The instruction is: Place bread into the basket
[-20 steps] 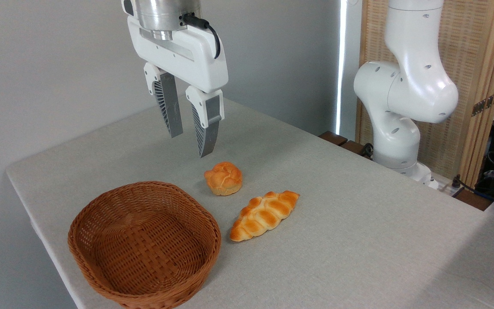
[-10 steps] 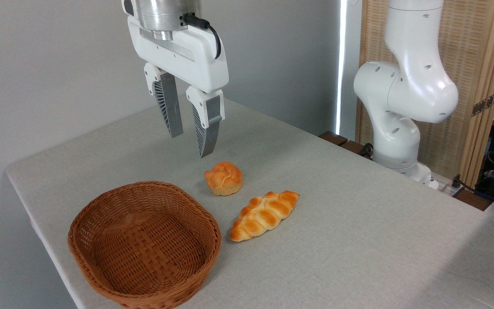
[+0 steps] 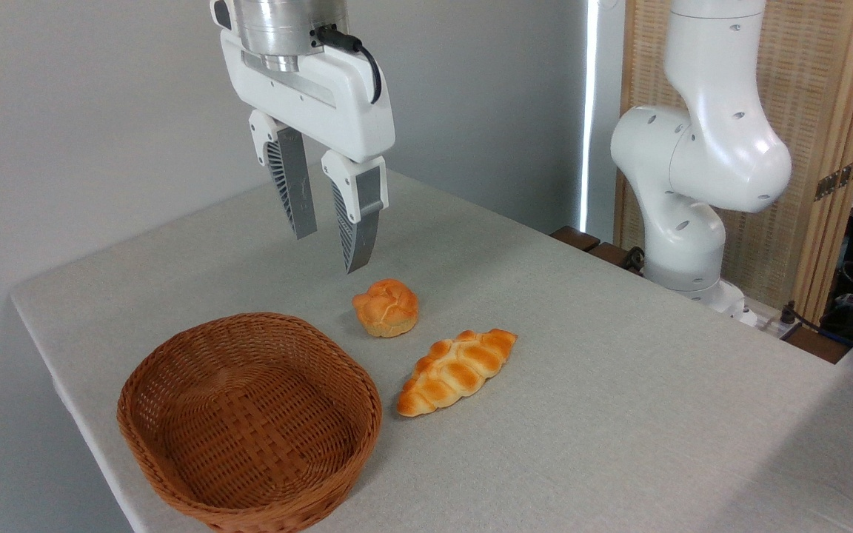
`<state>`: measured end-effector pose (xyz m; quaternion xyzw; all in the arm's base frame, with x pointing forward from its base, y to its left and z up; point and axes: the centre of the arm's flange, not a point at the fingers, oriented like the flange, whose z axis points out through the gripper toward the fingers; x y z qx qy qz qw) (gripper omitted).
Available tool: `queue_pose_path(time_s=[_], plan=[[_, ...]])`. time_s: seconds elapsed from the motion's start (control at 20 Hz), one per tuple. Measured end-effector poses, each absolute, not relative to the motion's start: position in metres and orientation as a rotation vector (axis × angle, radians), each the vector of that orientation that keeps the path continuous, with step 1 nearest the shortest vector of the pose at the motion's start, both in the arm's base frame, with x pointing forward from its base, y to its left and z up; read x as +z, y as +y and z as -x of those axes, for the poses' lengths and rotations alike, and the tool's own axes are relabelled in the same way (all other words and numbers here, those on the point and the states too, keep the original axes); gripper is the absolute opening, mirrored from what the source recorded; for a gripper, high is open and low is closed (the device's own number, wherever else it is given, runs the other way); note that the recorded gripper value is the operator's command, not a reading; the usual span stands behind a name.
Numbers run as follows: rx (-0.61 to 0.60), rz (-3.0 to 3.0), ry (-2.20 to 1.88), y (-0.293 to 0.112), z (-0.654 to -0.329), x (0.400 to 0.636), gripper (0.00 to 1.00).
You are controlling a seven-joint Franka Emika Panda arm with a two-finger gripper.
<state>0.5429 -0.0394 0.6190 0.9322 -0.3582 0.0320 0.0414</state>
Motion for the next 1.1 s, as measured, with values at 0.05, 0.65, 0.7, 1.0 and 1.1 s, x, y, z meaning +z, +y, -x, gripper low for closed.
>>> queue_pose_path(time_s=[0.05,0.65,0.7,1.0,1.1], plan=[[0.098,-2.854,-1.097,-0.039,-0.543,0.619,1.00],[0.038,-2.846,-1.089,-0.039,-0.525,0.599,1.00],[0.040,-2.847,-1.088,-0.038,-0.522,0.598,1.00],[-0.044,-2.834,-1.070,-0.031,-0.499,0.568,1.00],[-0.063,-2.831,-1.064,-0.029,-0.493,0.557,1.00]])
